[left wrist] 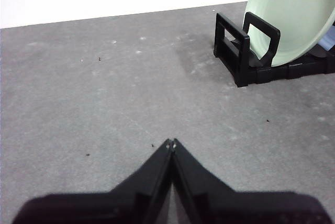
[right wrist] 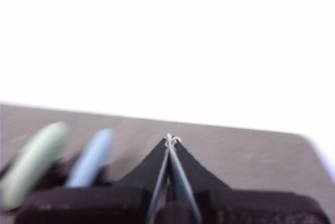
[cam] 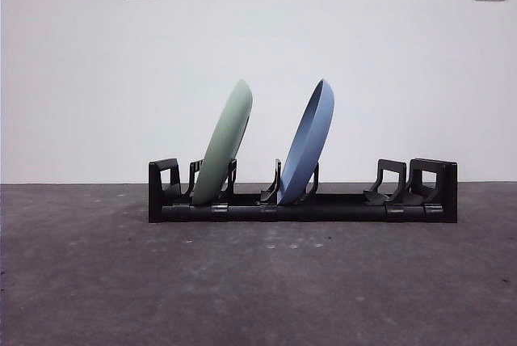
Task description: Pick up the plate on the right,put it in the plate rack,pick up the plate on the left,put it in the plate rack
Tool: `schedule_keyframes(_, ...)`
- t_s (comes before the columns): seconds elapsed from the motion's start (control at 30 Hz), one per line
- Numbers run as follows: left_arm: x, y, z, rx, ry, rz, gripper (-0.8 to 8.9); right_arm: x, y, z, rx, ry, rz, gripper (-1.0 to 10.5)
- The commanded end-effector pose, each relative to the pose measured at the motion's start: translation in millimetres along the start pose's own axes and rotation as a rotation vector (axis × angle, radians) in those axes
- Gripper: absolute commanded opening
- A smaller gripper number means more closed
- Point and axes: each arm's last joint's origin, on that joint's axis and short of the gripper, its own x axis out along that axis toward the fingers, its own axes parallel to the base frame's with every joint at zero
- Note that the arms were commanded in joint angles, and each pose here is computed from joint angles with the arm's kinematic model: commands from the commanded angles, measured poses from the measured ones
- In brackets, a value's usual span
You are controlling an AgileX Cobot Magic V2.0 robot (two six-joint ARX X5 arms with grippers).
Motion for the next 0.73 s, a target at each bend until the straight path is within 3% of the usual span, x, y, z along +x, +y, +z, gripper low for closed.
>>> schedule_keyframes(0.03, 1, 0, -3, -0.007, 0.004, 0.002, -0.04, -1, -1, -37, -0.032, -0.030, -0.083, 0.0)
schedule_keyframes(0.37, 1, 0, -3, -0.007, 0.004, 0.002, -0.04, 14, 9, -170, -0.034, -0.063, -0.113, 0.0)
schedule_keyframes(0.73, 1, 0, -3, -0.007, 0.004, 0.002, -0.04, 22, 14, -249, -0.029, 0.041, -0.124, 0.0)
